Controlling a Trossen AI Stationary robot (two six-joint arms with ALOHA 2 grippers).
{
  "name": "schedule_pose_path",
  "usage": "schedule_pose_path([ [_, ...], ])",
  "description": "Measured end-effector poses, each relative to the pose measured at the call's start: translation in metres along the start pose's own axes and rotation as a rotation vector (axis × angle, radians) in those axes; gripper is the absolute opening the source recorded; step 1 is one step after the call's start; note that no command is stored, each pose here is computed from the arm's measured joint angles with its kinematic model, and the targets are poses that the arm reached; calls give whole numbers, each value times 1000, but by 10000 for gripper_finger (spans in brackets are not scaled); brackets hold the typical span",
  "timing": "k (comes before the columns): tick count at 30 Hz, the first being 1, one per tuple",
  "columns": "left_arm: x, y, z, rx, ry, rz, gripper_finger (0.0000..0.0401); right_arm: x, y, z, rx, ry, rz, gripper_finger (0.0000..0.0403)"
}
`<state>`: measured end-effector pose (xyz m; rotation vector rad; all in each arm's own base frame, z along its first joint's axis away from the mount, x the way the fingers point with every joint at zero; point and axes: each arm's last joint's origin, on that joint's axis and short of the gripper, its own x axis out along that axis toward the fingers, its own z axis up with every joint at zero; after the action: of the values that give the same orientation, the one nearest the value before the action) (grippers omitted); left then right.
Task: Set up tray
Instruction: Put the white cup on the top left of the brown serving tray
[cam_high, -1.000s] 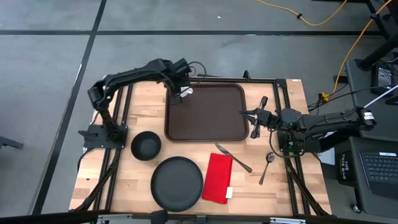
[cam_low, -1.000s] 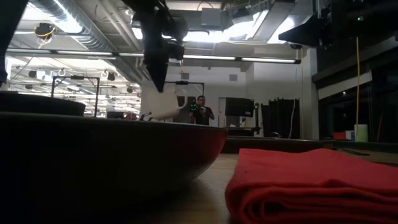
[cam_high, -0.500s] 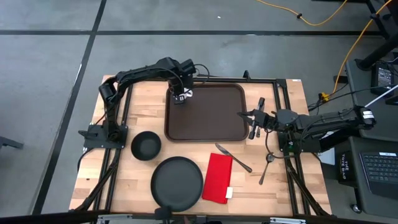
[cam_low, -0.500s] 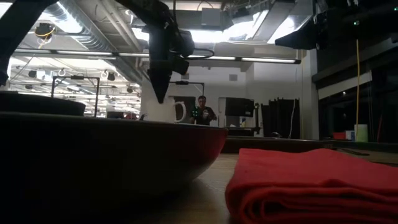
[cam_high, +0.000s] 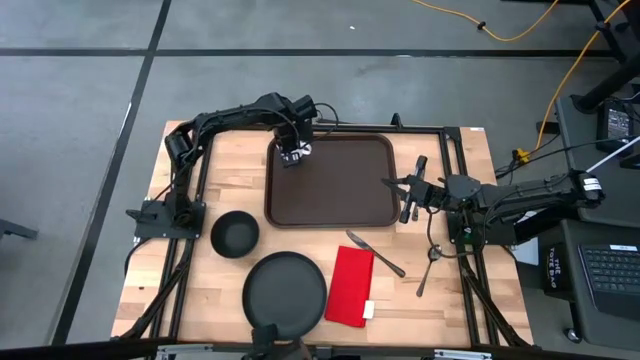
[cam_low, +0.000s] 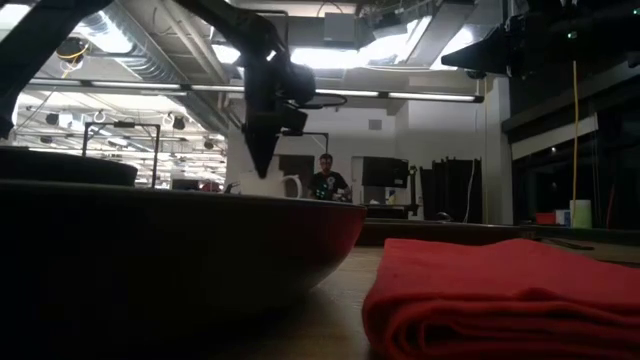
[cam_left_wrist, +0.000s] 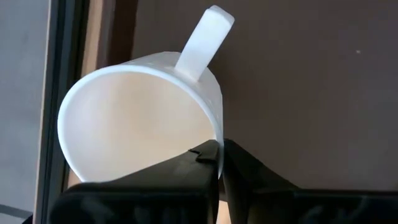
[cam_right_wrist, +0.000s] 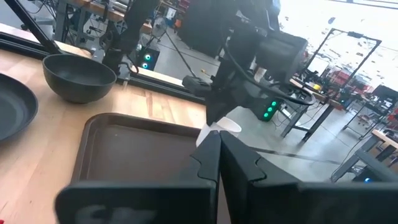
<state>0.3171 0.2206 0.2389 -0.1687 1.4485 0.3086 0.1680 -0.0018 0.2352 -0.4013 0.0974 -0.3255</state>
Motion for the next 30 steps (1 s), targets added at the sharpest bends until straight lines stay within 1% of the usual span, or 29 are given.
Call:
schedule_pose_path([
  [5, 0, 11, -1, -26, -19, 10, 2, 0, -1, 2, -1, -20, -9, 13],
  [8, 1, 17, -3, -43, -16, 10, 2, 0, -1, 2, -32, -22, -10, 13],
  [12, 9, 20, -3, -51, 4, -6, 2, 0, -1, 3, -41, -25, -11, 13],
  [17, 16, 20, -1, -40, 20, -13, 2, 0, -2, 4, -37, -42, -19, 13],
  [30, 16, 12, 1, -17, 22, -6, 2, 0, -2, 5, -37, -50, -23, 13],
])
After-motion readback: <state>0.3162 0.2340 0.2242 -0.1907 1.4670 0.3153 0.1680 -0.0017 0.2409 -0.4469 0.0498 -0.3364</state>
